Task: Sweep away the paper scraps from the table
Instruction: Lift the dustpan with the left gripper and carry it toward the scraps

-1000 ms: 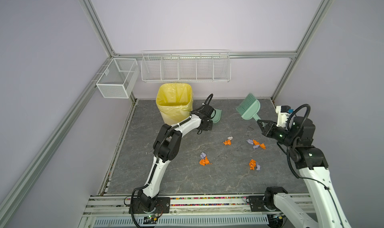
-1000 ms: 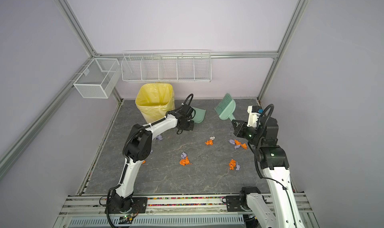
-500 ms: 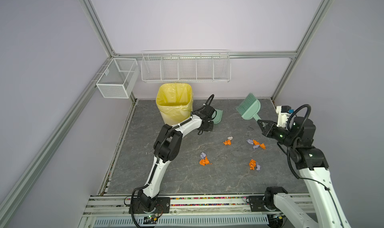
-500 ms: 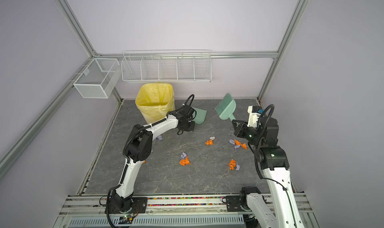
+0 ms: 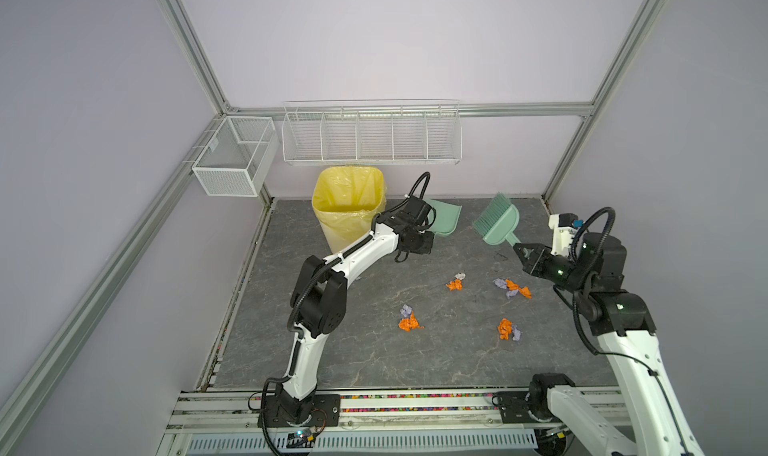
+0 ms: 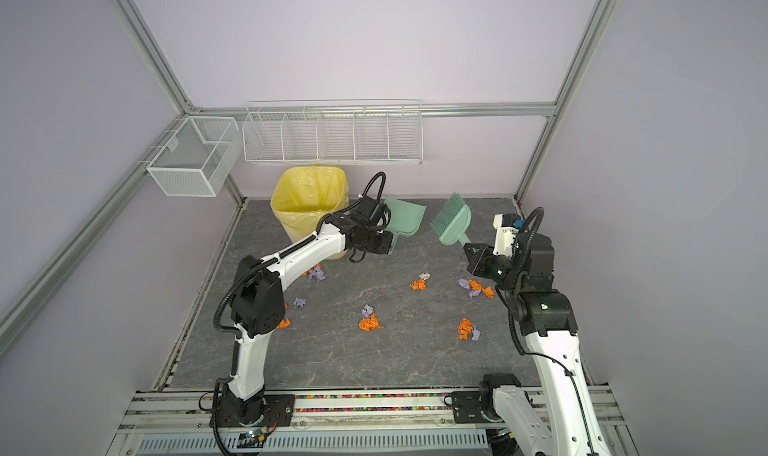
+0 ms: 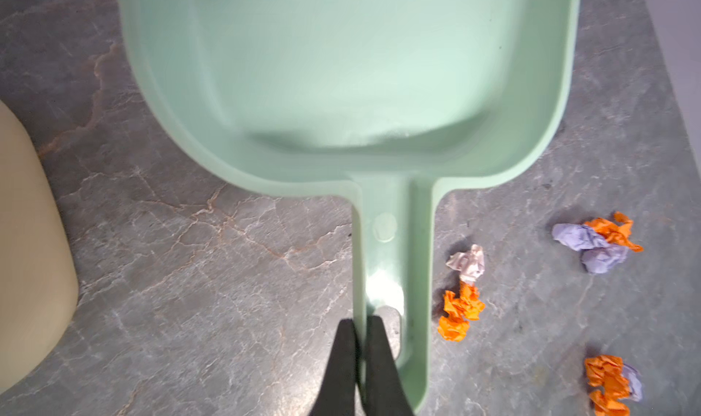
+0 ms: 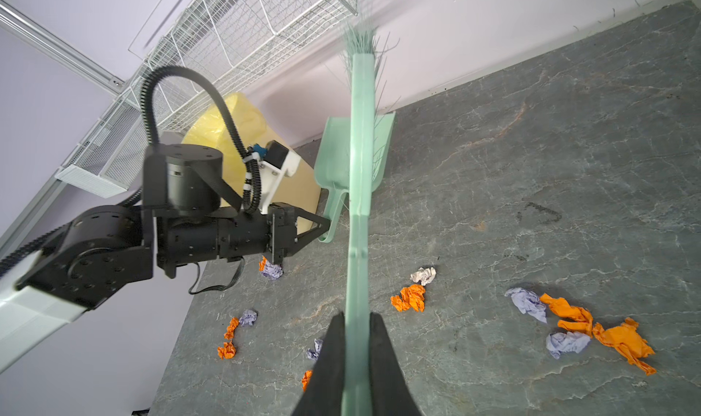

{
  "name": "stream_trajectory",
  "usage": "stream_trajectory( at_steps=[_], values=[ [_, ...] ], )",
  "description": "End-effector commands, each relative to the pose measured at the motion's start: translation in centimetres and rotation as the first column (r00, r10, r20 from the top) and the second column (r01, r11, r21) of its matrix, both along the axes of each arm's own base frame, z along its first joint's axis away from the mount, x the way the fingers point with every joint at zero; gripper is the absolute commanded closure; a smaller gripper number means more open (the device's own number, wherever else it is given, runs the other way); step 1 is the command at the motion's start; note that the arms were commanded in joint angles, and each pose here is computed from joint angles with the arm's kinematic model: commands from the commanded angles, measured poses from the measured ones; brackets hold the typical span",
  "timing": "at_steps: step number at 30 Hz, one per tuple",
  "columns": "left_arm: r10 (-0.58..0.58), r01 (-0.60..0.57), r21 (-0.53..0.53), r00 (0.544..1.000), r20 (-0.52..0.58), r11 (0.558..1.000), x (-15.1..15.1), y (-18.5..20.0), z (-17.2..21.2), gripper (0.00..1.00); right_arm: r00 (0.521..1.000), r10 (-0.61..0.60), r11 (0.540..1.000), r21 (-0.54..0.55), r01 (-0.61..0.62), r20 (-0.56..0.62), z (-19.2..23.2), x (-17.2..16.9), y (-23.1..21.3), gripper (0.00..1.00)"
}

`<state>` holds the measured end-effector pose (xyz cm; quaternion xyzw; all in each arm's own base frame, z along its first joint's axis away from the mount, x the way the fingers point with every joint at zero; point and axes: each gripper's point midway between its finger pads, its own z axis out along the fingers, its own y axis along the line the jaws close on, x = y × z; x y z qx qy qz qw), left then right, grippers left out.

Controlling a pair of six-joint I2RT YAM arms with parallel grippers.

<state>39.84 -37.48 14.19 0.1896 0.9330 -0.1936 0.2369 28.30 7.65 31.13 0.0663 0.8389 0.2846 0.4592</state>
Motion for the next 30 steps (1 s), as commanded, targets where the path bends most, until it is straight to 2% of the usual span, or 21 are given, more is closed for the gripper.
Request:
stream_trajectory(
  at_steps=[1, 4, 10, 14, 18, 24, 30],
  values=[
    [-0.039, 0.038, -0.017, 0.998, -0.055, 0.999, -1.5, 0.0, 0.5, 1.00, 1.000, -0.005, 1.000, -0.027, 0.005, 0.004, 0.3, 0.3, -0.3, 0.94],
    [-0.053, 0.051, -0.026, 0.997, -0.060, 0.998, -2.2, 0.1, 1.0, 1.00, 1.000, -0.002, 0.999, -0.039, 0.001, -0.026, 0.2, 0.3, -0.3, 0.93],
    [-0.036, 0.038, 0.040, 0.998, -0.057, 0.998, -3.3, 2.2, 2.6, 1.00, 0.994, -0.068, 0.993, -0.106, 0.059, -0.087, -0.2, 0.1, -1.7, 0.93],
    [-0.064, 0.069, 0.043, 0.991, -0.116, 0.997, -5.1, 2.8, 2.8, 1.00, 0.986, -0.086, 0.991, -0.118, 0.069, -0.143, -1.3, 0.2, -2.0, 0.93],
    [-0.106, 0.114, 0.033, 0.977, -0.186, 0.993, -7.3, 3.1, 3.0, 1.00, 0.960, -0.112, 0.987, -0.143, 0.077, -0.256, -2.9, 0.2, -2.4, 0.93],
    [-0.122, 0.133, 0.043, 0.975, -0.184, 0.990, -9.8, 4.3, 3.8, 1.00, 0.948, -0.126, 0.980, -0.183, 0.074, -0.291, -3.8, 0.2, -2.8, 0.93],
    [-0.131, 0.146, 0.055, 0.969, -0.209, 0.988, -12.2, 5.8, 3.3, 1.00, 0.910, -0.104, 0.973, -0.229, 0.011, -0.401, -5.6, -0.5, -2.5, 0.93]
  ],
)
